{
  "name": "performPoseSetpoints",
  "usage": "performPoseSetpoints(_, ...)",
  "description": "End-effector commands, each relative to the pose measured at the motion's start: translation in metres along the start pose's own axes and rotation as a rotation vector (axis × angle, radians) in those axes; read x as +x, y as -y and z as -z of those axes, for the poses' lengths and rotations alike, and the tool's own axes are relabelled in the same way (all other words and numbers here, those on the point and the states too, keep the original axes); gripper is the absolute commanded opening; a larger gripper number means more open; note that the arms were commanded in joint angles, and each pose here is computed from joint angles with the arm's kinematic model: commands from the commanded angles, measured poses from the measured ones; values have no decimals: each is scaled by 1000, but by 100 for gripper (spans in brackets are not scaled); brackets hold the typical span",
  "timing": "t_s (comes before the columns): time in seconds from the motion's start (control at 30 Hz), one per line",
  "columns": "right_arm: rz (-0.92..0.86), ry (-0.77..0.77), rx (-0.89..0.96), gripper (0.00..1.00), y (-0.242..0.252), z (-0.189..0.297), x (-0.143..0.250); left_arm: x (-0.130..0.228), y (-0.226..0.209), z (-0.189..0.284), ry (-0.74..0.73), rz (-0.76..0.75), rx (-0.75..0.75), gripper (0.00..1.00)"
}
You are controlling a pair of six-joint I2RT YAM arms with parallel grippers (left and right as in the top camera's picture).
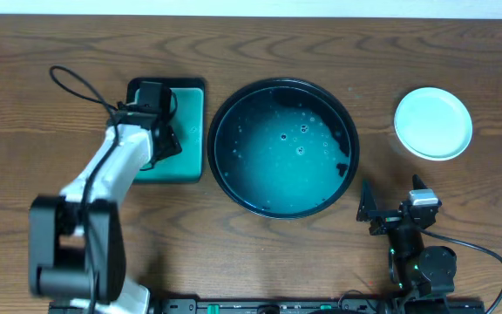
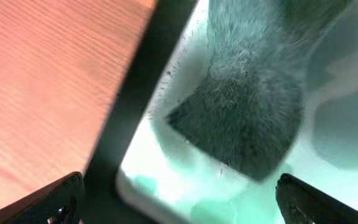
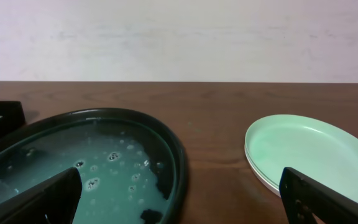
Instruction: Clean dirty plates on tray and stack at the side
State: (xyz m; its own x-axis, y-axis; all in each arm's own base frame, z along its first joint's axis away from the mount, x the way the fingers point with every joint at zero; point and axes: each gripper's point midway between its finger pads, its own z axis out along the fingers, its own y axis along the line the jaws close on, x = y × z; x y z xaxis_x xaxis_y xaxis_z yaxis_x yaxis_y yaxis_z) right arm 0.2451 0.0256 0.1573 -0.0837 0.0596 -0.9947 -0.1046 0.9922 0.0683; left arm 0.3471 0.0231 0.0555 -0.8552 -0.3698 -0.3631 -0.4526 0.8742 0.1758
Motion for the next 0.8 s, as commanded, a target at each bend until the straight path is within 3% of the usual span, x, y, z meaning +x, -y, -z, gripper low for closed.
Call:
performPoseSetpoints(0.0,12,2,1,99,1,0,1,-4,-12,28,80,-7,31,98)
performPoseSetpoints(0.2,12,2,1,99,1,0,1,12,-31,53,242,-51,99,98)
performPoseSetpoints(0.47,12,2,1,99,1,0,1,58,-59,62,486,24,208,98)
performPoseSetpoints(0.77,12,2,1,99,1,0,1,50,-68,93,799,132,336,98)
